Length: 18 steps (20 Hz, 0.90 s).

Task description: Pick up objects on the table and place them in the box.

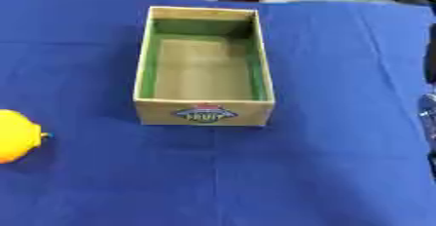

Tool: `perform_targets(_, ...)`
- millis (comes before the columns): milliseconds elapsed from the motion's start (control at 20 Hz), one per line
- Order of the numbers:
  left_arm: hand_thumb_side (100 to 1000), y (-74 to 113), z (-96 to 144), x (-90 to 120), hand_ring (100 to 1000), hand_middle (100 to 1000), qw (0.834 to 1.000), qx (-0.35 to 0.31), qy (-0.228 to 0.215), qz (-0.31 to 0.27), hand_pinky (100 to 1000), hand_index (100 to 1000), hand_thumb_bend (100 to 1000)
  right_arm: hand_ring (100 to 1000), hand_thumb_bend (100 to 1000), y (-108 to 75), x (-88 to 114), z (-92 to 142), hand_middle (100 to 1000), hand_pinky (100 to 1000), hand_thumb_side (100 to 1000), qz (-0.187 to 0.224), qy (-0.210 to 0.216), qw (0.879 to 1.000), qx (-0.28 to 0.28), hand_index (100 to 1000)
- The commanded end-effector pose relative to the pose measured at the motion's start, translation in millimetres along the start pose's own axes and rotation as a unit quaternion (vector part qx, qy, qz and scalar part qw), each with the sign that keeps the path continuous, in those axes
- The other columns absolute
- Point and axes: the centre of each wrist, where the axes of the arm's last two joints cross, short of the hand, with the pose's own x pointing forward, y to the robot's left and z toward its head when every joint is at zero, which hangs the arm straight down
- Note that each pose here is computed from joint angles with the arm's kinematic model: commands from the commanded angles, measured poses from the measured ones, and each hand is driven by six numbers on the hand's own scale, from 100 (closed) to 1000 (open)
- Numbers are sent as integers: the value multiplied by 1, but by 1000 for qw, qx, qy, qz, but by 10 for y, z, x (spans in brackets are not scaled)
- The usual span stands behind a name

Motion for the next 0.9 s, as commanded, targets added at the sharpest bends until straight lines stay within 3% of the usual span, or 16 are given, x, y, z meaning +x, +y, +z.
perform_targets(50, 864, 24, -56, 53, 587, 561, 1000, 2, -12, 2, 589, 756, 100, 735, 100, -32, 63, -57, 684, 754, 1000, 5, -15, 1000, 3, 792)
perform_targets(600, 863, 28, -64, 56, 589, 564, 1000, -2, -13, -4, 590, 759, 100, 734, 100, -28, 64, -62, 683, 753, 1000, 0, -16, 1000, -1, 791)
perform_targets(900, 837, 121, -184, 76, 591, 575, 997, -28, -36, -60, 584, 780, 100, 734, 100, -40, 64, -58, 684, 752, 1000, 4, -15, 1000, 2, 790)
